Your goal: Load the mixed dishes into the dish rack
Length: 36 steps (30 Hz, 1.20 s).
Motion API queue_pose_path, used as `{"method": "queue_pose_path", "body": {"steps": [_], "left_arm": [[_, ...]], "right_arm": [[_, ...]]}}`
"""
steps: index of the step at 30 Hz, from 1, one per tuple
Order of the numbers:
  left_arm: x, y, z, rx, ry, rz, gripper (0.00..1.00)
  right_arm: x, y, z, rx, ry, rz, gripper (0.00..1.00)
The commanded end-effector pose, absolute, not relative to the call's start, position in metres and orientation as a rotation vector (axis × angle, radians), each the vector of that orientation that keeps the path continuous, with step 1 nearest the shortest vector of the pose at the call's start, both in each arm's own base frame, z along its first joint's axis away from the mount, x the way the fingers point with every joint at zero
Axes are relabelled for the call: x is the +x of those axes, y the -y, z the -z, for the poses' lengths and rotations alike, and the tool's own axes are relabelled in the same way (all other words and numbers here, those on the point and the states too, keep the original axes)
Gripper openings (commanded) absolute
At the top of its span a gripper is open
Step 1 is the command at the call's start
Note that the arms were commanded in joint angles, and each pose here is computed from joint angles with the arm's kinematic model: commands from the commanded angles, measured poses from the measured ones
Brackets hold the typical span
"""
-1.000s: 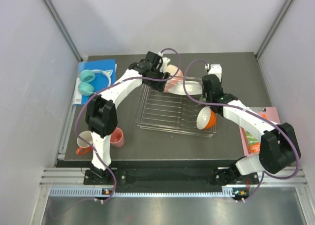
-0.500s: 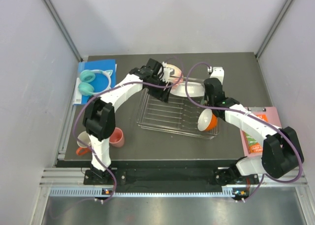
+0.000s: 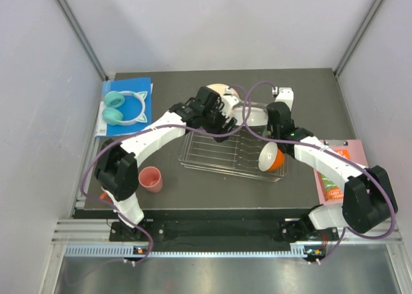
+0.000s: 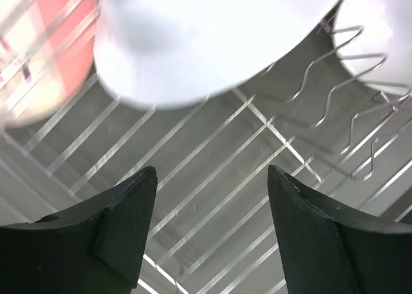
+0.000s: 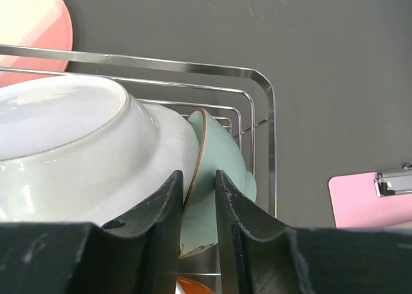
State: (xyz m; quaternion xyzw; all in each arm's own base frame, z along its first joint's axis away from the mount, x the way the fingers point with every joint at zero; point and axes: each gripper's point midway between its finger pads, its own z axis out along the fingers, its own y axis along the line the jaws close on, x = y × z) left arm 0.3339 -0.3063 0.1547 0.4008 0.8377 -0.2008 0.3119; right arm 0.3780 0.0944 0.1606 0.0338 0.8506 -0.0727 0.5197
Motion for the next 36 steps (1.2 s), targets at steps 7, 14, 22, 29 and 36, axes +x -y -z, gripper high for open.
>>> {"method": "queue_pose_path", "body": {"steps": [7,14,22,29,36], "left_arm": [[0.383,0.318,-0.163,1.124,-1.948,0.264,0.8],[0.42,0.321,-0.174,1.056,-1.909,0.147,0.83],[0.451,0.342,-0.191,0.943,-1.934,0.185,0.84],[0.472,0.344,-0.197,0.844,-1.99,0.26,0.84],[0.464,0.35,-0.184,0.834,-2.04,0.333,0.83]], "right_arm": [[0.355,-0.09,-0.132,0.072,-2.139,0.17,0.22],[0.347,-0.089,-0.121,0.063,-2.157,0.16,0.21],[0.339,-0.087,-0.108,0.051,-2.179,0.16,0.19],[0.335,-0.087,-0.103,0.044,-2.187,0.154,0.17],[0.327,-0.097,-0.103,0.021,-2.222,0.125,0.13]]}}
